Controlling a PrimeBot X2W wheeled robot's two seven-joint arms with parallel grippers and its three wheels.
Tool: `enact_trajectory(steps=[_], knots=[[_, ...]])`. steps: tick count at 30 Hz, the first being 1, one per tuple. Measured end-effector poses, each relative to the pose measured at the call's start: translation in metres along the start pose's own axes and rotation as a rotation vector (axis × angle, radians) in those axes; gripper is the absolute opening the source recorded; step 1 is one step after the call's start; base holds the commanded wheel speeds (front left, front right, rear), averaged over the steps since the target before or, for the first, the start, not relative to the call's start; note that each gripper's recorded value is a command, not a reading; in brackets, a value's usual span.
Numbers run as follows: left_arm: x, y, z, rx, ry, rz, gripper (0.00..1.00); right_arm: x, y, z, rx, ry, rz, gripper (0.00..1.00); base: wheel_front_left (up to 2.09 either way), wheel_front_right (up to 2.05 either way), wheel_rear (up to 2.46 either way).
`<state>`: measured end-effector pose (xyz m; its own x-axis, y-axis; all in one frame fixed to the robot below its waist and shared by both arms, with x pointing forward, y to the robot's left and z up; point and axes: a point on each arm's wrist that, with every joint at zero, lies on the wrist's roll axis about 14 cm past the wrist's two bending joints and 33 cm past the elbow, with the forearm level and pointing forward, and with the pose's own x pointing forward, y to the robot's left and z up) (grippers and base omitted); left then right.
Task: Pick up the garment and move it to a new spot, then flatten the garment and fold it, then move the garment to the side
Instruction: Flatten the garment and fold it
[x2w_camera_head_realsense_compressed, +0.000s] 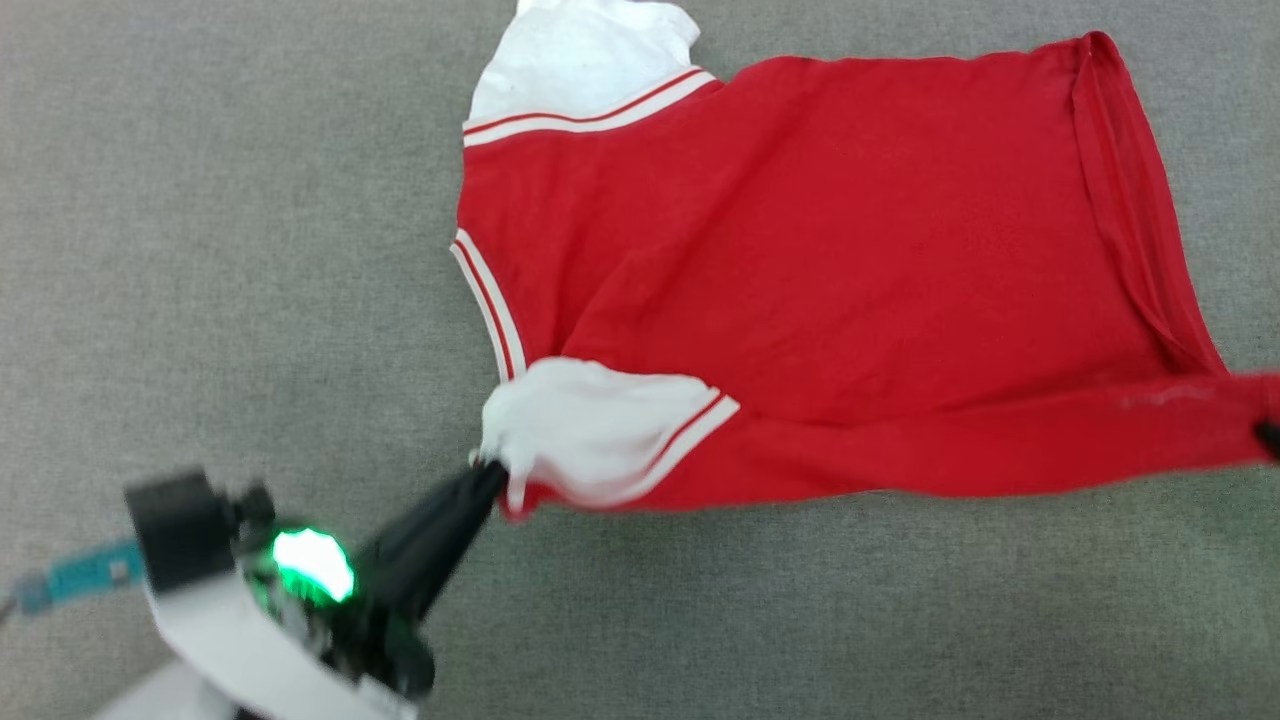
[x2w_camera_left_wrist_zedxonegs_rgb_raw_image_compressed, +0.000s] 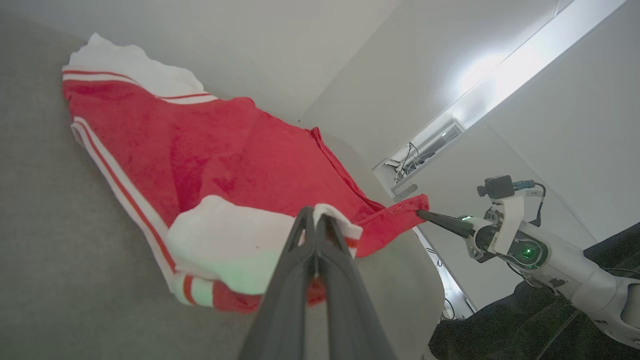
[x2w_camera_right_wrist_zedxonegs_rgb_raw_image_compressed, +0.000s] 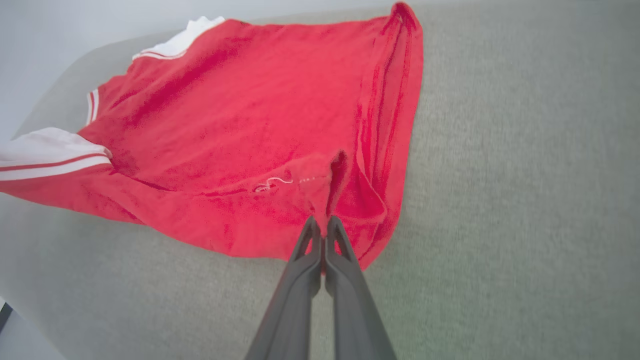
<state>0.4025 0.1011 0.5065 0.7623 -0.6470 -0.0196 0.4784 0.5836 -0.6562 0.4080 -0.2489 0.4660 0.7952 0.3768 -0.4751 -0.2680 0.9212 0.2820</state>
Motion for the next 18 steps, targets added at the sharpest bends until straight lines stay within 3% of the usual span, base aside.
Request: enact_trajectory(steps=[4, 9, 18], knots=[[0.029, -0.007, 0.035, 0.022, -0.090, -0.056, 0.00, 0.018, 0.001, 0.029, 0.007, -0.076, 0.004, 0.00, 0.00, 0.00, 0.00], [0.054, 0.008, 0.049, 0.046, -0.111, -0.042, 0.00, 0.041, -0.011, 0.046, 0.026, -0.110, -0.042, 0.00, 0.00, 0.00, 0.00], [0.063, 0.087, 0.025, 0.063, -0.054, 0.166, 0.00, 0.079, -0.048, 0.029, 0.124, -0.070, -0.162, 0.00, 0.00, 0.00, 0.00]])
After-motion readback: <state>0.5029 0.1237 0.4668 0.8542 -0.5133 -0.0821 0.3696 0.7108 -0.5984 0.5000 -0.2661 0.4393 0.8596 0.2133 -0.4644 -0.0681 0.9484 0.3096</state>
